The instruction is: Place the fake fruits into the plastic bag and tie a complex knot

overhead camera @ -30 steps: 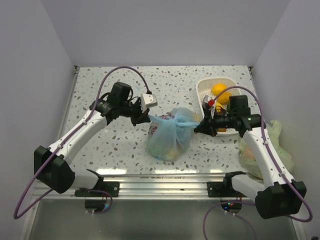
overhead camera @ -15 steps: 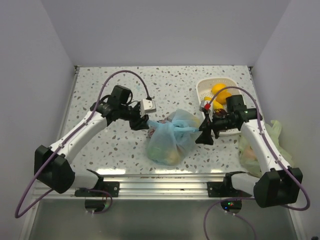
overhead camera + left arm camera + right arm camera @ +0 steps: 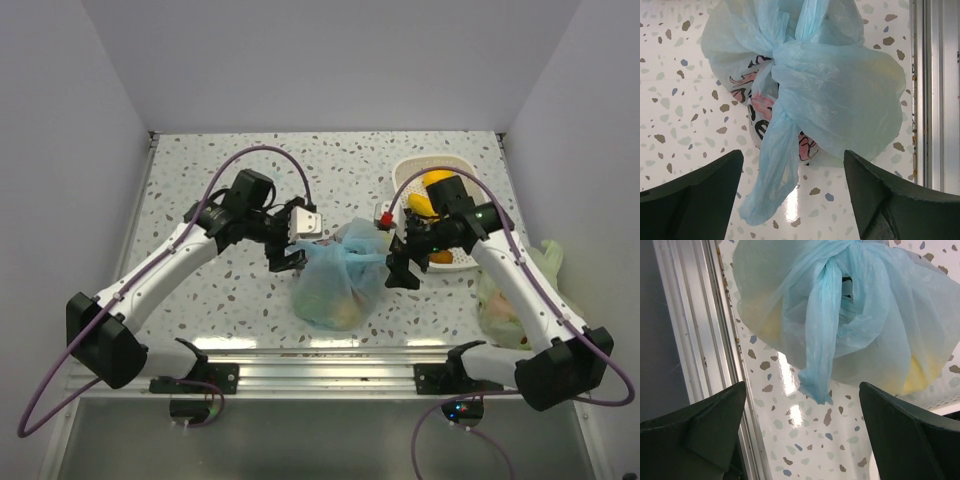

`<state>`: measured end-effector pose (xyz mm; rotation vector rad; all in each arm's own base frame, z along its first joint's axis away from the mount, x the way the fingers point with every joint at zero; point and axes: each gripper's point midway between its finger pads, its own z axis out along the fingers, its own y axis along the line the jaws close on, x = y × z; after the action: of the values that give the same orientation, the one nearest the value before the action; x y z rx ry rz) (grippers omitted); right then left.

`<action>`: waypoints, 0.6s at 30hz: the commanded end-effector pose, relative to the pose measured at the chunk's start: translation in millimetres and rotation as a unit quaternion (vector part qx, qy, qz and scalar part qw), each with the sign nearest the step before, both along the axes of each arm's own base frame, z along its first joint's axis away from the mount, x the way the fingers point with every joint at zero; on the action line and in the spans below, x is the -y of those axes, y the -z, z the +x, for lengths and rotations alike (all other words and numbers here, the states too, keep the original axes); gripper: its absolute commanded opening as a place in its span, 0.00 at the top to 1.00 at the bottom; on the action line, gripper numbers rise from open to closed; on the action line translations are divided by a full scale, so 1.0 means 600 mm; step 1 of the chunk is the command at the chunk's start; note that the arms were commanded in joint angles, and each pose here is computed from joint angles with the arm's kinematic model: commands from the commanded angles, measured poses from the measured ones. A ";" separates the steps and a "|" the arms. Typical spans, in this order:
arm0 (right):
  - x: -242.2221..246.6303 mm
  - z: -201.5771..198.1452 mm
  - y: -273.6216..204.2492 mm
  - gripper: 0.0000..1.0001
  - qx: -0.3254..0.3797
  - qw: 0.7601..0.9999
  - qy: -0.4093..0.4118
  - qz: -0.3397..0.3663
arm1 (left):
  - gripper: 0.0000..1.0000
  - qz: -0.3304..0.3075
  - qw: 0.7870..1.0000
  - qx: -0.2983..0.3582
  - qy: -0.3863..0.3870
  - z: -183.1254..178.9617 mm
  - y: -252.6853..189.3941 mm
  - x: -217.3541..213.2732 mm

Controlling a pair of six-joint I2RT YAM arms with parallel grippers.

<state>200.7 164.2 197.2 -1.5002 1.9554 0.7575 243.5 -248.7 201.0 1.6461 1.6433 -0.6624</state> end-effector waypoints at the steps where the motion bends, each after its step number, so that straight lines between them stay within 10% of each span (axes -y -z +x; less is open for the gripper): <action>1: -0.011 0.047 -0.006 0.02 0.026 0.999 0.022 -0.036 | 0.10 0.007 0.998 0.062 0.011 0.014 -0.035 -0.009; 11: -0.055 0.043 0.008 0.27 -0.018 0.998 -0.010 -0.059 | 0.02 0.052 0.994 0.100 0.015 0.046 -0.002 -0.021; 18: -0.059 0.031 0.042 0.48 -0.057 0.996 -0.002 -0.069 | 0.26 0.067 0.994 0.080 0.025 0.055 0.044 -0.014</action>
<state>218.3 199.5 175.0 -1.6142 2.0854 0.7357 269.7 -236.6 174.7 1.7740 1.6193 -0.4657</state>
